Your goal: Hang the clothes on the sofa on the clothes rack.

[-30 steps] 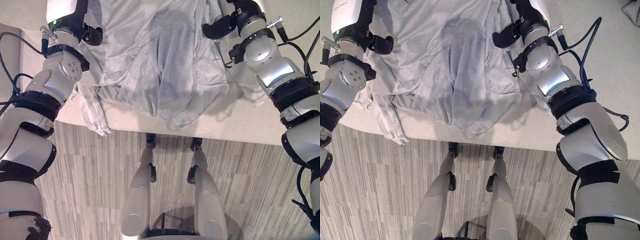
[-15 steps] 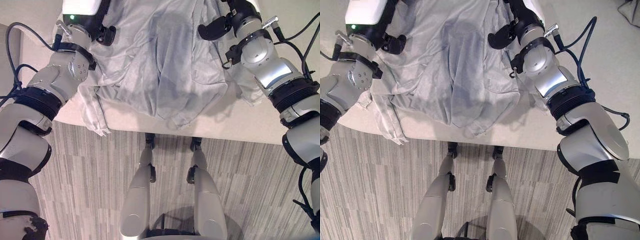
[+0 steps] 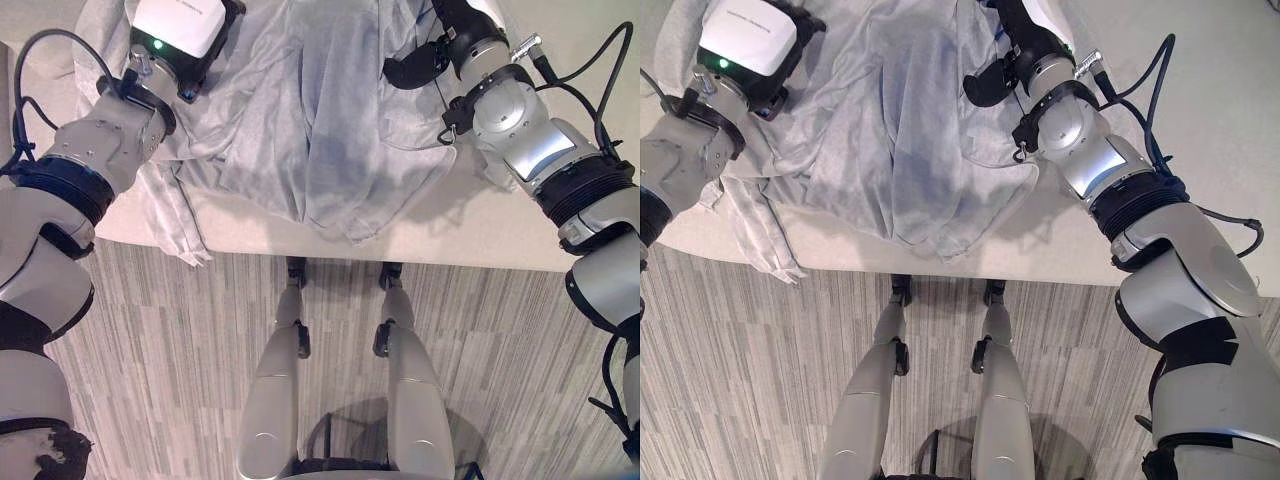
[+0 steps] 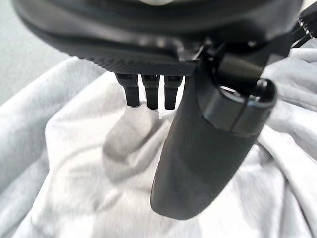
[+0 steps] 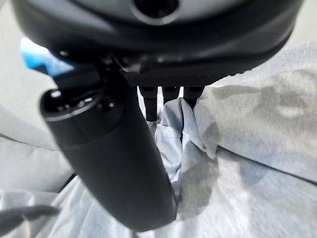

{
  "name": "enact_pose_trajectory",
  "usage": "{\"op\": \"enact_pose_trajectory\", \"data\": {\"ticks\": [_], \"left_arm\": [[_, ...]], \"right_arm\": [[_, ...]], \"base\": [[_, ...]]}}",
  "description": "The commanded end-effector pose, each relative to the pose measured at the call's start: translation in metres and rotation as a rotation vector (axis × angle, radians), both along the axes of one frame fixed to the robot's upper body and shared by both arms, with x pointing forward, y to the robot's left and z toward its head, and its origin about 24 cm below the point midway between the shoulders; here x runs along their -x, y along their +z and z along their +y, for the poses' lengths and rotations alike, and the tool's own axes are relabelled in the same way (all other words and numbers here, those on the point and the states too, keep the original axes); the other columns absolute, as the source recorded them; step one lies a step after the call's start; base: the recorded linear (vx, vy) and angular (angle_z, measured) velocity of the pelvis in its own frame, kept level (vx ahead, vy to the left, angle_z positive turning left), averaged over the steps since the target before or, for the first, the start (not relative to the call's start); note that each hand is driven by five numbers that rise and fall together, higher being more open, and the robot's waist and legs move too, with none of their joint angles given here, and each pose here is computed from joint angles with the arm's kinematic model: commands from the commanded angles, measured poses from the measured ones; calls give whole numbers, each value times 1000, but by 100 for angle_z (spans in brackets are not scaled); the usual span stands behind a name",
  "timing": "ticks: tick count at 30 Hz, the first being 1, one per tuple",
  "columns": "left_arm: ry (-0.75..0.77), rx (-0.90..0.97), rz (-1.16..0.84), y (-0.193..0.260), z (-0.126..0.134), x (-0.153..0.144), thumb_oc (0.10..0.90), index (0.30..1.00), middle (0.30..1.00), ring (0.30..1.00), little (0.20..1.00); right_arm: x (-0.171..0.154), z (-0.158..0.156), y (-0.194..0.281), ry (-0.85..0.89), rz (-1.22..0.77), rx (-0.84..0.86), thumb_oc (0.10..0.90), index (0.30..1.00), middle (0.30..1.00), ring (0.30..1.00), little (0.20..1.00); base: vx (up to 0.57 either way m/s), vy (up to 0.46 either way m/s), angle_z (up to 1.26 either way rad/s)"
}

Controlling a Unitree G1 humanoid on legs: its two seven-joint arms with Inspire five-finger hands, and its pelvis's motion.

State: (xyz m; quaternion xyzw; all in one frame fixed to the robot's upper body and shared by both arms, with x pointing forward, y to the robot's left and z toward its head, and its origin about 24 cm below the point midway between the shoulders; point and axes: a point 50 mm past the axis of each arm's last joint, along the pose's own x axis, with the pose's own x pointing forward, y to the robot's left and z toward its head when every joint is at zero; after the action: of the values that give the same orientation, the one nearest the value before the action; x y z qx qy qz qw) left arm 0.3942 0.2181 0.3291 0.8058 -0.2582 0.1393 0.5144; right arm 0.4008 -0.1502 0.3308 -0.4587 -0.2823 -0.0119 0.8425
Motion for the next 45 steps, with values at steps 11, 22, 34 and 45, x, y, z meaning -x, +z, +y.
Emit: {"op": "enact_pose_trajectory", "data": {"ticks": [11, 22, 34, 45], "left_arm": [[181, -6, -223, 52, 50, 26, 723, 785, 785, 785, 785], [266, 68, -73, 6, 78, 21, 400, 300, 300, 300, 300], [-57, 579, -404, -13, 88, 73, 400, 300, 300, 300, 300], [-216, 674, -392, -53, 85, 134, 400, 300, 300, 300, 300]], "right_arm": [[21, -13, 52, -18, -192, 95, 800, 900, 900, 900, 900], [29, -23, 39, 64, -146, 55, 400, 300, 300, 300, 300], [62, -84, -6, -32, -266, -196, 400, 300, 300, 300, 300], [88, -92, -79, -9, -76, -148, 800, 900, 900, 900, 900]], "base": [[7, 13, -1], [0, 0, 0], [3, -29, -1], [121, -78, 11]]}}
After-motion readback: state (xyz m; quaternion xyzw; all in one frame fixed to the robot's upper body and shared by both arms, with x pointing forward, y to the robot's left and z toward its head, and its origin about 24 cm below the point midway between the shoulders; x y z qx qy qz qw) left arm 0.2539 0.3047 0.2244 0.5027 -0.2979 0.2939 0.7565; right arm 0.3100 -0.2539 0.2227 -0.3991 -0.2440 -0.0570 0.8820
